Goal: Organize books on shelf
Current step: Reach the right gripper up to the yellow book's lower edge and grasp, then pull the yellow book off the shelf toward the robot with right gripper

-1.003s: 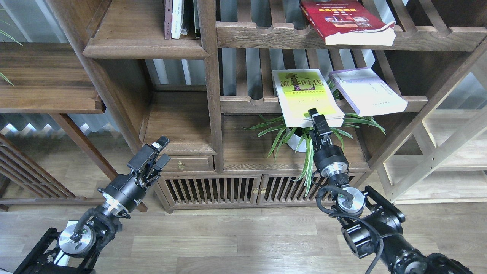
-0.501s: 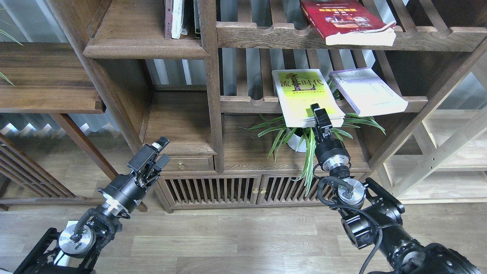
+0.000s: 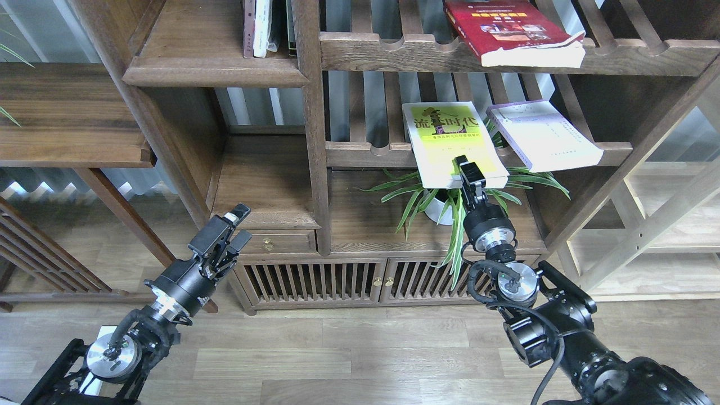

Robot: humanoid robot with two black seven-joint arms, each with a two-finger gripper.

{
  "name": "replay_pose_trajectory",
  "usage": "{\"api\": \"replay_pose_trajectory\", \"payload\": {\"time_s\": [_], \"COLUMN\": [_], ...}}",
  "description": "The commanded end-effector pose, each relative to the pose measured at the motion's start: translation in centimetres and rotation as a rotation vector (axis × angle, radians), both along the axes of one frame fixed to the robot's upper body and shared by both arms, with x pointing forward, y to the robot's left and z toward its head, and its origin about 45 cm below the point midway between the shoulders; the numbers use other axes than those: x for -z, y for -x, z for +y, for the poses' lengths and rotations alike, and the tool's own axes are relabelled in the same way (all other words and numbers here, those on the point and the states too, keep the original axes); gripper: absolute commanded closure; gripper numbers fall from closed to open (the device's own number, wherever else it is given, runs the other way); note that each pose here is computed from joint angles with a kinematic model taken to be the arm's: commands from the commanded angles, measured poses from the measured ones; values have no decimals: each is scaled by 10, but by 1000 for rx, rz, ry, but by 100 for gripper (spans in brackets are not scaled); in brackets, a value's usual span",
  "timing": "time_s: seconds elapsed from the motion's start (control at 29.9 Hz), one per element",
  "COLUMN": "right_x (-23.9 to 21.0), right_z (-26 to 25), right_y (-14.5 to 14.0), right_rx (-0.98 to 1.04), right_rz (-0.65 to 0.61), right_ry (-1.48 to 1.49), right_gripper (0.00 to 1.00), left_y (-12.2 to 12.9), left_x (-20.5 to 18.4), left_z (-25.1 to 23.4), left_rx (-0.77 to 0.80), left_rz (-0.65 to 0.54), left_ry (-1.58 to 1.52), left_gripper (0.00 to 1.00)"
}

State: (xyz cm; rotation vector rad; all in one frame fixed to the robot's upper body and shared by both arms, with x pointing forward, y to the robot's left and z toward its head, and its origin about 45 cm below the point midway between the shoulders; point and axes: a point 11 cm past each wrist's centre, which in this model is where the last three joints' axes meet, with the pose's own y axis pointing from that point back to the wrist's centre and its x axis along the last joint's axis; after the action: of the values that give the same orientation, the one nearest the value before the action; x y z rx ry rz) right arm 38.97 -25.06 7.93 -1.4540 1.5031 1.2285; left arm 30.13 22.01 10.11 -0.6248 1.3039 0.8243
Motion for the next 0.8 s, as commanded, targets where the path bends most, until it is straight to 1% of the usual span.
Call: {"api": "replay_pose_trajectory", "payload": {"time_s": [0.0, 0.27, 0.37, 0.47, 0.53, 0.67, 0.77], "right_x": [-1, -4, -8, -15, -16, -13, -13], "right_z": [-1, 1, 3, 10, 19, 27, 28], "right_y": [-1, -1, -1, 1, 4, 7, 7], "right_rx": [9, 10, -1, -47, -92, -126, -128], "right_rz": [-4, -28, -56, -128, -152, -144, -147], "right_ry": [3, -7, -17, -35, -34, -20, -23], "right_gripper": [54, 69, 73, 87, 92, 95, 95], "left_y": [0, 1, 3, 4, 5, 5, 7], "left_x": [0, 0, 2, 4, 5, 7, 9], "left_z": [0, 0, 1, 1, 1, 2, 3], "left_rx": [0, 0, -2, -4, -4, -7, -9], "left_rz": [0, 2, 7, 13, 16, 20, 28], "left_ry": [0, 0, 0, 0, -1, -1, -2], "left_gripper": [1, 1, 1, 1, 1, 1, 1]}}
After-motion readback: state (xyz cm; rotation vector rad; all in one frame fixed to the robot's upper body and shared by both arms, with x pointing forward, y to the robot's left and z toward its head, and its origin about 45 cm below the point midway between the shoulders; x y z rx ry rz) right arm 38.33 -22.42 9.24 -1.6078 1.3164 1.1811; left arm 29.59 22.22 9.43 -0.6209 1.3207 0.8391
